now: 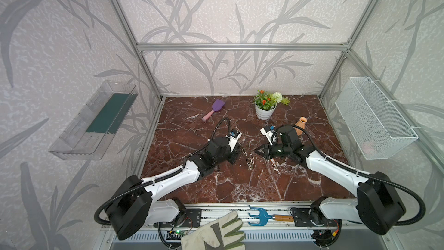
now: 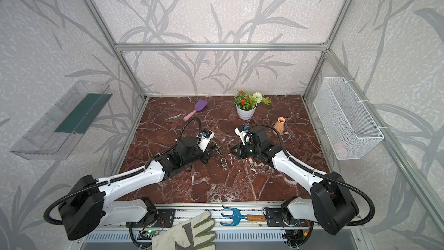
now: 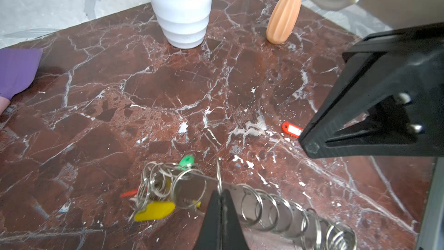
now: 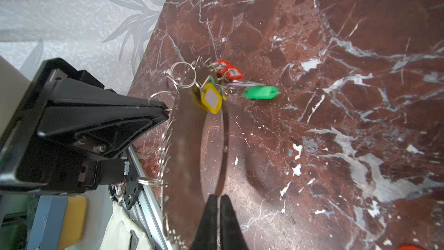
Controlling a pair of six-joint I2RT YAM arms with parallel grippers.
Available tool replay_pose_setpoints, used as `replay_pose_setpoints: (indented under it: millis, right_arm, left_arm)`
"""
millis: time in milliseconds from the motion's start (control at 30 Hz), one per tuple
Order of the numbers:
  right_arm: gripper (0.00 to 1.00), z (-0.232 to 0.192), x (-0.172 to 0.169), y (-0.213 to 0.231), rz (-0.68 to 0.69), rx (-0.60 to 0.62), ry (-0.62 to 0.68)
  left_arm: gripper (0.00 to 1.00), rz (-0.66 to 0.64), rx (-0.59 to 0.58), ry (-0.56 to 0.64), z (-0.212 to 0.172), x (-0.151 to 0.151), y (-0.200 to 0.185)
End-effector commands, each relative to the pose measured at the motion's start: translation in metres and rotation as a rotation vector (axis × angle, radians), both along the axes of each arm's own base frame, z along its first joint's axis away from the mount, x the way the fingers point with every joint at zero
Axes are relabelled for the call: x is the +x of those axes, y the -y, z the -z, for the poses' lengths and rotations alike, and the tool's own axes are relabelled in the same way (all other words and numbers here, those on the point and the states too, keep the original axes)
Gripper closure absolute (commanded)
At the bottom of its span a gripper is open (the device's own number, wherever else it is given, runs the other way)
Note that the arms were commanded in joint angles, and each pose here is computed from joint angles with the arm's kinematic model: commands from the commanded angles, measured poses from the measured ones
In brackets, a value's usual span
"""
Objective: Put the keys on the keyring
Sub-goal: 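Lift the steel plate off the table with both grippers gripping its rim, then hold the plate raised between both grippers, keys hanging below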
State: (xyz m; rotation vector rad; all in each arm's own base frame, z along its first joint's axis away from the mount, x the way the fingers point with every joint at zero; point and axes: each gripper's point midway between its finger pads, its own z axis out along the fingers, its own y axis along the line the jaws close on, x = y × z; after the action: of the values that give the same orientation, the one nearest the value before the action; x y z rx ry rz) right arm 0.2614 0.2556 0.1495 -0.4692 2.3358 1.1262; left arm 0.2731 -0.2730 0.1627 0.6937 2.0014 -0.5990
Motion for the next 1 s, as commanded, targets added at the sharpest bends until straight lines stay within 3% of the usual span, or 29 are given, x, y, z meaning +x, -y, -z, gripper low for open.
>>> replay_pose_setpoints:
  millis: [0,233,500,733,967]
  right_arm:
    - [0.84,-0.038,0.004,-0.005,-0.038,0.046,0.099]
    - [0.7,-0.083,-0.001,-0.013,-0.091,0.14,0.229]
    - [0.7,-0.104,-0.012,-0.026,-0.162,0.178,0.282]
    - [0.77,-0.099,-0.014,-0.031,-0.183,0.164,0.258]
    - [0.77,-0.107,-0.012,-0.031,-0.184,0.17,0.276]
  left_arm:
    - [1.0,0.062,-0.145,0.016,-0.037,-0.011,0.014]
    - [1.0,0.115,-0.305,0.101,-0.066,-0.026,0.014]
    - [1.0,0.185,-0.425,0.148,-0.084,-0.036,0.022]
    - [1.0,0.196,-0.501,0.2,-0.098,-0.037,0.022]
    - [1.0,0.262,-0.498,0.25,-0.102,-0.054,0.018]
